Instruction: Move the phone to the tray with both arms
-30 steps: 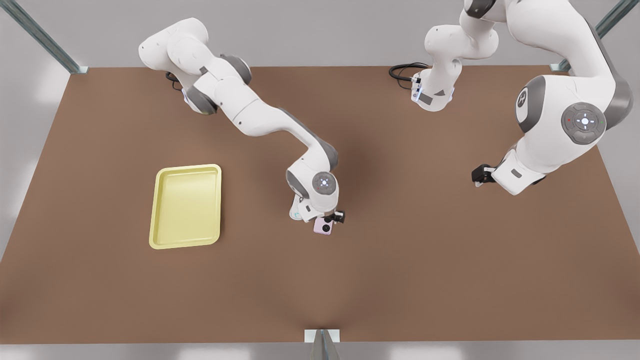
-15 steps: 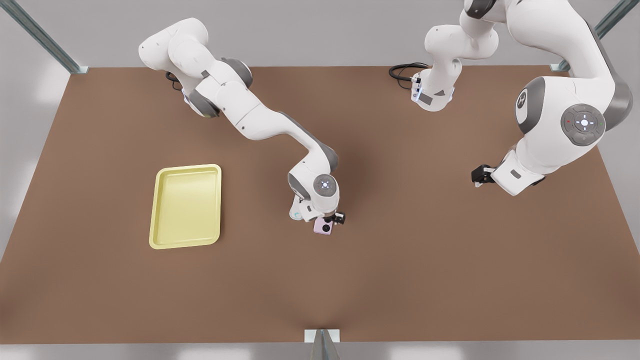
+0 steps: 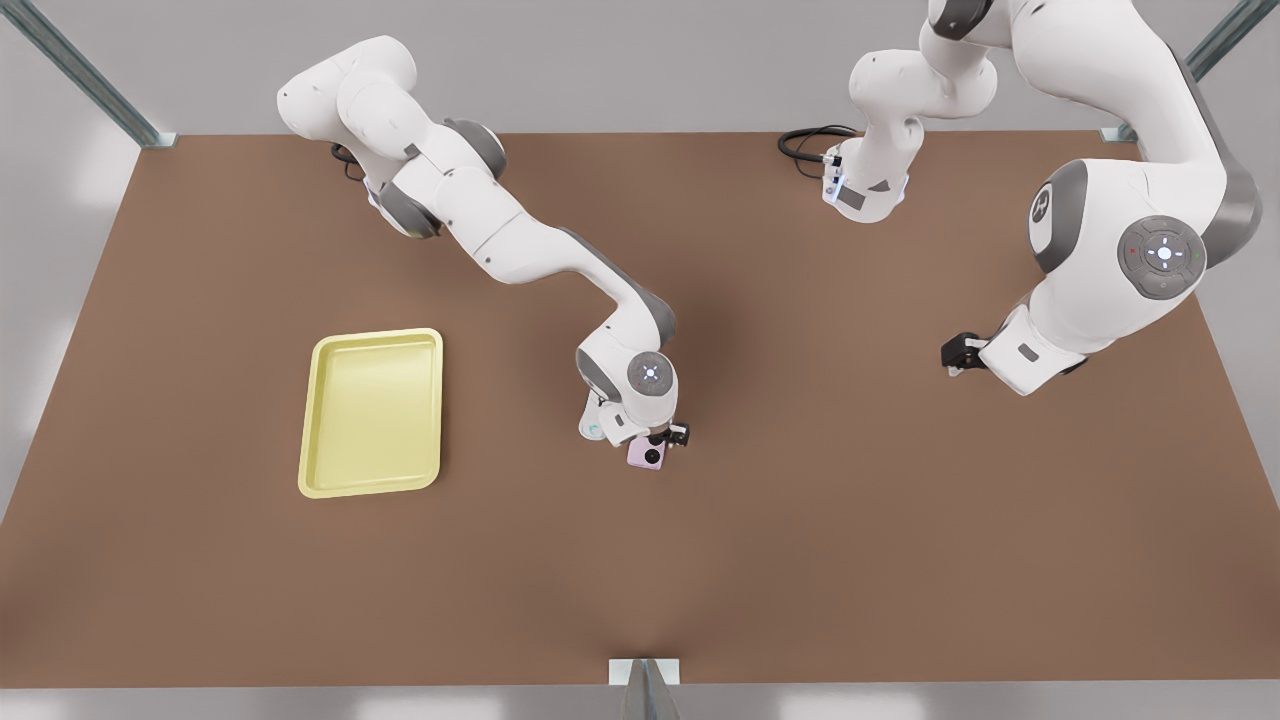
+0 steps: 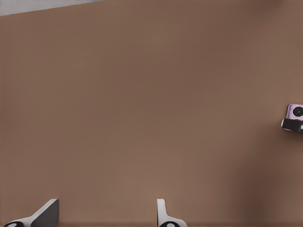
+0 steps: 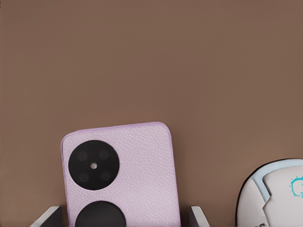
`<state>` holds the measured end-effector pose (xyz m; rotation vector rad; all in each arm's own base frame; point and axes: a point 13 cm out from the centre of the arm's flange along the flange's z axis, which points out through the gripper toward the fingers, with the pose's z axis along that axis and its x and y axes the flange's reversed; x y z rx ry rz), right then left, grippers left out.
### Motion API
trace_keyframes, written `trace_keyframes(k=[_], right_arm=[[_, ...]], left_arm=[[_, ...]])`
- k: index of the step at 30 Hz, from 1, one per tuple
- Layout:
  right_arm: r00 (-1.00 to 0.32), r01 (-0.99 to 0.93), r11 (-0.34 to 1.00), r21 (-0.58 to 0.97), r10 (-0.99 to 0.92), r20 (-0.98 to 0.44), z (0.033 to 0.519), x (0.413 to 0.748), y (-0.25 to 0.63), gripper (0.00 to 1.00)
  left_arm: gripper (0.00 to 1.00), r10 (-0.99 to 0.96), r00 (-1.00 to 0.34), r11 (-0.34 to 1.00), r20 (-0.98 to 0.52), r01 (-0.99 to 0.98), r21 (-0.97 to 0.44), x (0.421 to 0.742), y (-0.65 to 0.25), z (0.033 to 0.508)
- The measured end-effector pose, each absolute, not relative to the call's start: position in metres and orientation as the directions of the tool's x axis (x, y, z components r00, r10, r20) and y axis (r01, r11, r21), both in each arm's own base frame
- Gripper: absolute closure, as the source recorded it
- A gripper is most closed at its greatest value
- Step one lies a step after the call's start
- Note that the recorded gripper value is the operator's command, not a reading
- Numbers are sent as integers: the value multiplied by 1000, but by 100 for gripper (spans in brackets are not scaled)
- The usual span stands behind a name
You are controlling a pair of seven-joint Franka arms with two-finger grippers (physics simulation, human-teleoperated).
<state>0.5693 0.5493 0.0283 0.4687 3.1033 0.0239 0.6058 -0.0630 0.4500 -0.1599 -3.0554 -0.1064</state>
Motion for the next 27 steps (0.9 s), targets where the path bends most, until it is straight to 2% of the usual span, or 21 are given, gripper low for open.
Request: trace_keyframes(k=[8,14,27], right_arm=[[-962,274,961,22,274,13,26,564,555,0],[-965,263,964,20,263,16,22,563,554,10],[-969,248,968,23,248,16,23,564,554,14]], left_arm=[[0,104,-991,992,83,109,65,606,-63,450],[0,104,-991,992,82,109,65,606,-63,451],[0,106,-991,992,81,111,65,606,-64,451]])
